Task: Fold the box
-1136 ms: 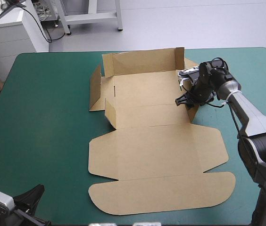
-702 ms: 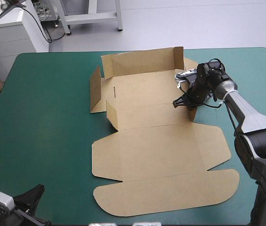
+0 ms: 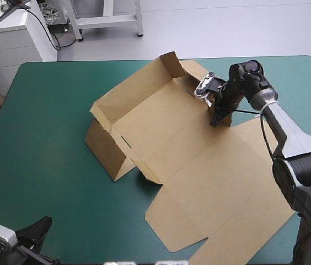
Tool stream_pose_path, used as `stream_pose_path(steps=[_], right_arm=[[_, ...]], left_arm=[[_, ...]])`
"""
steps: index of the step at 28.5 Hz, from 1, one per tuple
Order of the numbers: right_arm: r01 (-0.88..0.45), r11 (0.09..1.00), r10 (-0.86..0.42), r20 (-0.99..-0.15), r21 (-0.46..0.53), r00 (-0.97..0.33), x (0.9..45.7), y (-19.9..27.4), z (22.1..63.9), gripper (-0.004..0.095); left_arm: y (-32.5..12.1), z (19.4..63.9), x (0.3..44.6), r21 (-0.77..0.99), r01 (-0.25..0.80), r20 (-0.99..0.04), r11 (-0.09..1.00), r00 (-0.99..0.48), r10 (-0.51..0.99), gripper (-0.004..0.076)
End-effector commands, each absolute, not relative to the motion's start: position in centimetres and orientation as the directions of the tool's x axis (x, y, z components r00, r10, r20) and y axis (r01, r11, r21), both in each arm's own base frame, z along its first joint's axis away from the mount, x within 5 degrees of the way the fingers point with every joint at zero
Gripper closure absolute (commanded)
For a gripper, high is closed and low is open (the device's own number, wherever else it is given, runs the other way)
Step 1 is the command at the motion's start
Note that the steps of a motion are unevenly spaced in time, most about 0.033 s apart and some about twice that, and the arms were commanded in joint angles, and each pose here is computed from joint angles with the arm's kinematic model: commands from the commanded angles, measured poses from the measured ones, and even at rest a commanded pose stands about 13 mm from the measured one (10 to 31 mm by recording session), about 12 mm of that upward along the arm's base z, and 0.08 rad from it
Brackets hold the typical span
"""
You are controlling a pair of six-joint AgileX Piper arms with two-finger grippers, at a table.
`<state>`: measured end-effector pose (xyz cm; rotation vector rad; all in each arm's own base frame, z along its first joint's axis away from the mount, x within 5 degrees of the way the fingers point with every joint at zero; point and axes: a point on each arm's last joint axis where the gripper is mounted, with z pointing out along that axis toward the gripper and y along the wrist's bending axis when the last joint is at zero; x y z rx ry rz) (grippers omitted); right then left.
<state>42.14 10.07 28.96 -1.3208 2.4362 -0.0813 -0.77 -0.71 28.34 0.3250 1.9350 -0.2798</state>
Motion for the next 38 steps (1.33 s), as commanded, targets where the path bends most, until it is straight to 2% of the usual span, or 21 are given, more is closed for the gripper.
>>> stream_pose_path(steps=[1,4,11,16,19,23,28,34,38], right_arm=[[-0.848,0.421,-0.888,-0.334,-0.321,-0.314,40.8,12.8,32.5,0.0927],[-0.895,0.279,-0.935,-0.312,-0.349,-0.17,39.7,16.5,32.2,0.0927],[-0.931,0.077,-0.963,-0.27,-0.356,0.023,37.7,22.5,30.5,0.0927],[-0.94,-0.075,-0.965,-0.213,-0.333,0.153,36.3,24.8,29.5,0.0927],[-0.925,-0.149,-0.968,-0.139,-0.349,0.209,36.4,25.0,28.9,0.0927],[-0.917,-0.188,-0.979,-0.01,-0.351,0.205,37.0,24.0,28.2,0.0927],[-0.915,-0.206,-0.969,-0.057,-0.347,0.24,36.8,24.5,28.2,0.0927],[-0.854,-0.22,-0.953,-0.082,-0.471,0.291,37.8,25.2,28.7,0.0927],[-0.847,-0.217,-0.951,-0.091,-0.486,0.296,37.9,25.3,28.8,0.0927]], left_arm=[[-0.8,29.6,-0.9,-0.06,0.358,-0.959,0.932,-0.281,0.047,0.0733],[-0.8,29.6,-0.9,-0.065,0.362,-0.958,0.93,-0.282,0.043,0.0733],[-0.8,29.6,-0.9,-0.065,0.362,-0.958,0.93,-0.282,0.043,0.0733],[-0.8,29.6,-0.9,-0.065,0.362,-0.958,0.93,-0.282,0.043,0.0733],[-0.8,29.6,-0.9,-0.065,0.362,-0.958,0.93,-0.282,0.043,0.0733],[-0.8,29.6,-0.9,-0.065,0.362,-0.958,0.93,-0.282,0.043,0.0732],[-0.8,29.6,-0.9,-0.065,0.362,-0.958,0.93,-0.282,0.043,0.0733],[-0.8,29.6,-0.9,-0.065,0.362,-0.958,0.93,-0.282,0.043,0.0733],[-0.8,29.6,-0.9,-0.065,0.362,-0.958,0.93,-0.282,0.043,0.0733]])
